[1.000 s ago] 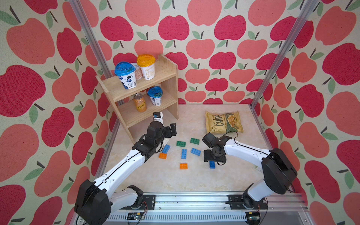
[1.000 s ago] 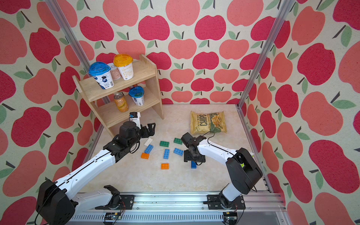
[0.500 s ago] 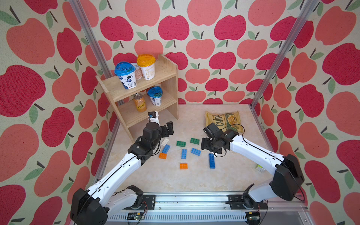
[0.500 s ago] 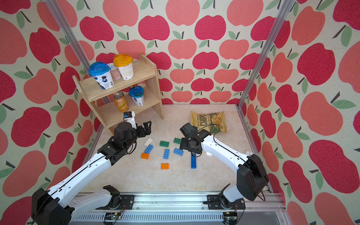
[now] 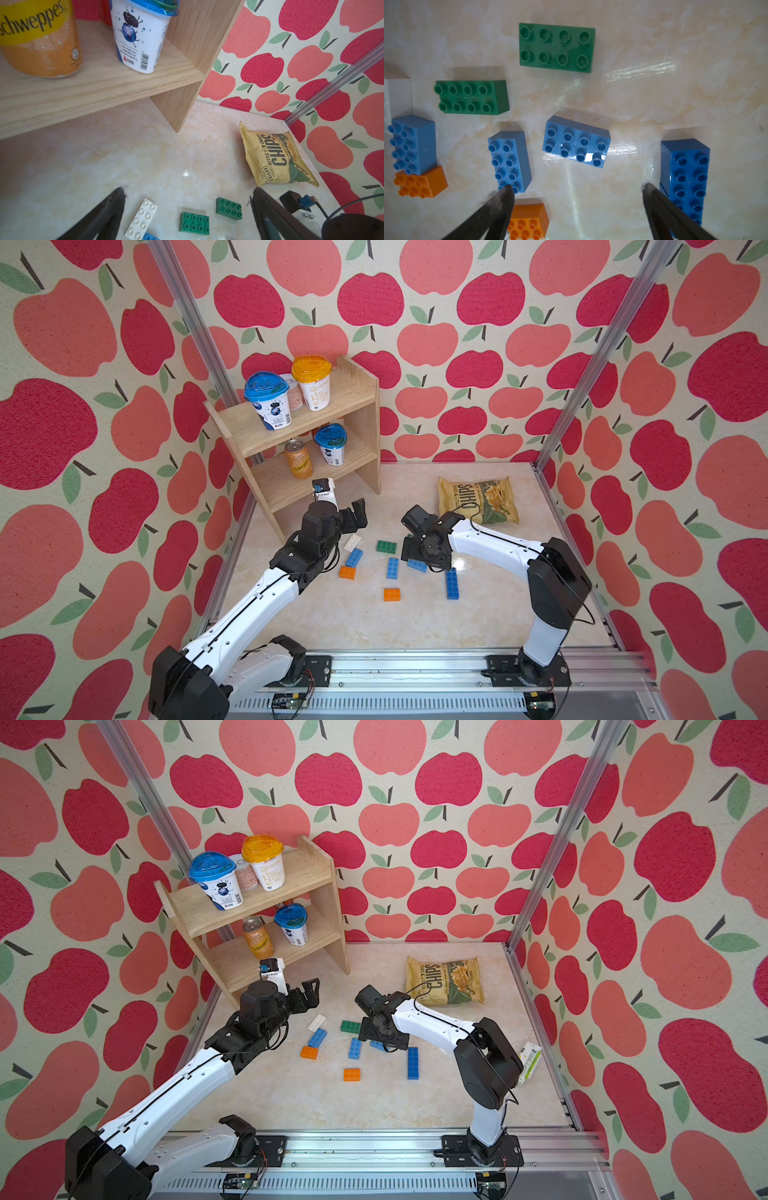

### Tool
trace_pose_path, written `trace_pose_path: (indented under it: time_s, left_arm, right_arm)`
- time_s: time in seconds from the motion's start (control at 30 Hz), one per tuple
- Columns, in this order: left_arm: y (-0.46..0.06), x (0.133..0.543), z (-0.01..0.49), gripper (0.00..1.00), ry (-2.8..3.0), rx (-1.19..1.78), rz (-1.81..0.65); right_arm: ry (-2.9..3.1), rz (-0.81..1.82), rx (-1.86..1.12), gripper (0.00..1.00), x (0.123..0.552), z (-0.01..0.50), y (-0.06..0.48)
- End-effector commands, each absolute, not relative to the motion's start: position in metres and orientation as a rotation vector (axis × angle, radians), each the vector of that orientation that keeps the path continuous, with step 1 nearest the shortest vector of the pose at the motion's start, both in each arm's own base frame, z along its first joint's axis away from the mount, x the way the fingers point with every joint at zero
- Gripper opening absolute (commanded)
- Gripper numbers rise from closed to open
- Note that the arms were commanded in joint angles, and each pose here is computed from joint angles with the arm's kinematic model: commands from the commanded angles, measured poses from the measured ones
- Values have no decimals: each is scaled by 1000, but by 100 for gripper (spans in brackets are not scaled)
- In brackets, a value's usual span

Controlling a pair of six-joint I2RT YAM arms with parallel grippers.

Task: Assemble a rectangle with lego
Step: Adjust the lego brick at the center of the board.

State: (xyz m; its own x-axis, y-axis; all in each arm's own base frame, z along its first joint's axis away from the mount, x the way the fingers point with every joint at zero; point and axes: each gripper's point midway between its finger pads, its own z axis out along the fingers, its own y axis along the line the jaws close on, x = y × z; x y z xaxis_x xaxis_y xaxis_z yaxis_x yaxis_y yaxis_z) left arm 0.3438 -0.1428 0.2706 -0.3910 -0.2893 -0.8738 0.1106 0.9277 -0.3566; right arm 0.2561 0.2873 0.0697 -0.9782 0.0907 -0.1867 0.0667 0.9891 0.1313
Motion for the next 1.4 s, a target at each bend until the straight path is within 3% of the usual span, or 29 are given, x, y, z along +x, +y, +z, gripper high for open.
trace_pose_path:
  time_s: [0.0, 0.17, 0.57, 0.97, 1.37]
  left_arm:
    - [-140, 342, 264, 98, 1948, -106, -410]
    - [-135, 342, 262, 97, 1948, -118, -406]
    - [-131, 346, 255, 97, 1954, -125, -408]
    - [-135, 345, 247, 97, 1907, -55, -499]
    - [-180, 340, 200, 97, 1892, 281, -605]
  right_arm:
    - [2964, 156, 136, 100, 257, 63, 291]
    - [2987, 112, 109, 99, 261, 49, 293]
    - [3025, 113, 69, 85, 273, 28, 298]
    - [2997, 124, -45, 56, 279, 40, 295]
    - [2982, 68, -281, 54, 298, 56, 258]
